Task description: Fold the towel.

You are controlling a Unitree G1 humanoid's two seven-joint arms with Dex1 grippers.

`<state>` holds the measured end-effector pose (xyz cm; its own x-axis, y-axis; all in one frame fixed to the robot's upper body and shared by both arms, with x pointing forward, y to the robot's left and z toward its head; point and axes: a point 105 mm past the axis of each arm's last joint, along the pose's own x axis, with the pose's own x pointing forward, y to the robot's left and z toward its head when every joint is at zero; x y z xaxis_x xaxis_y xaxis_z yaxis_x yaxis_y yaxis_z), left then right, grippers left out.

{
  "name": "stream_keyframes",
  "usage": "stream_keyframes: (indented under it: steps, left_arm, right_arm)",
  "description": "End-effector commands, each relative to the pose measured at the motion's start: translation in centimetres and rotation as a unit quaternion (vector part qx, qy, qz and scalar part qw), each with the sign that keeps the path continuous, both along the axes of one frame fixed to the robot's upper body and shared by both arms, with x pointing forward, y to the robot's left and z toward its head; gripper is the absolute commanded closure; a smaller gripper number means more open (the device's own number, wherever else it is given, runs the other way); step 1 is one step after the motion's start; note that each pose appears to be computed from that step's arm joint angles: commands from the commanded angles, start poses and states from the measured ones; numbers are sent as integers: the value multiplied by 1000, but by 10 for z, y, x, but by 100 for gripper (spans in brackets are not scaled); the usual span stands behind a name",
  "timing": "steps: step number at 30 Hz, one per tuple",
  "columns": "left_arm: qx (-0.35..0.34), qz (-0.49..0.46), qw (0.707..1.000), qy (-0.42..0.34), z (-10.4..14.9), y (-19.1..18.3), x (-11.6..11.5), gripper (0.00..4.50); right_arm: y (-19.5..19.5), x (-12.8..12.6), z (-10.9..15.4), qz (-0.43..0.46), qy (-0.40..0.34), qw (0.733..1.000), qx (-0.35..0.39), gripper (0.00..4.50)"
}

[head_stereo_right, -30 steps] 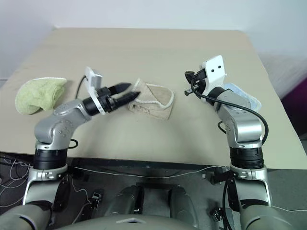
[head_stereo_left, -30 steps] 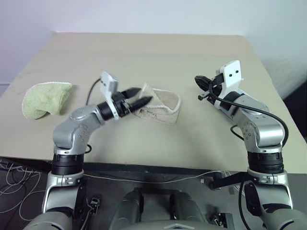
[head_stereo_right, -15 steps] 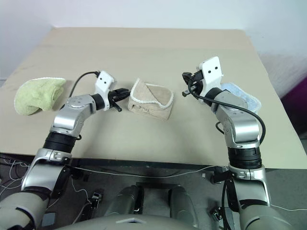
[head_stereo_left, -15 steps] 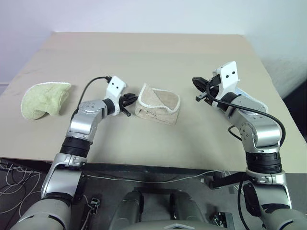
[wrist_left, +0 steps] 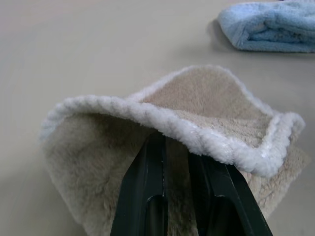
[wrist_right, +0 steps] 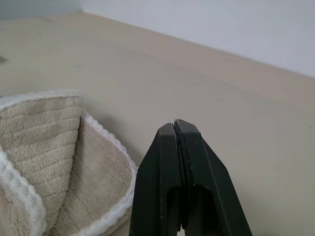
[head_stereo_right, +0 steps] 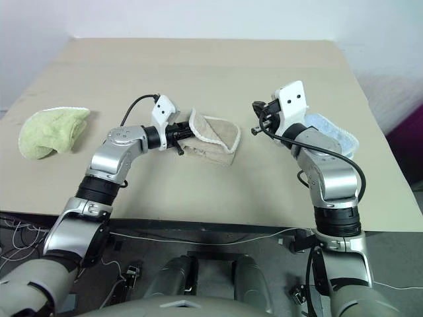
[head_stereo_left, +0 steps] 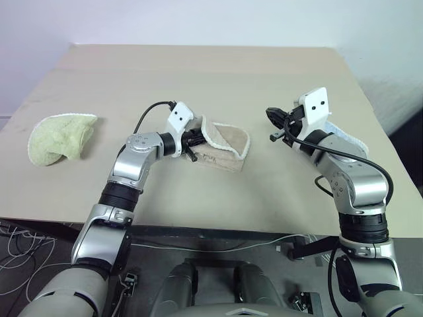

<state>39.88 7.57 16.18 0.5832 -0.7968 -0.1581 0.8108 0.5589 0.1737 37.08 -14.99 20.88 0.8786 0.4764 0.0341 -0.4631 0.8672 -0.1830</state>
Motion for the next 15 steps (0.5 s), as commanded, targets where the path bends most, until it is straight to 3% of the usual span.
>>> stream_keyframes:
  steps: [1,11,15]
  left_arm:
    - [3,-14,999,-30,16,-5,-1,380]
    - [45,-78,996,16,-28,-73,-13,380]
    - [27,-57,998,4,-23,-70,-7,380]
  right_arm:
    - [7,-5,15,11,-29,1000,6,450]
    - [8,-3,17,7,-32,999,14,450]
    - [6,-5,18,3,-33,999,16,450]
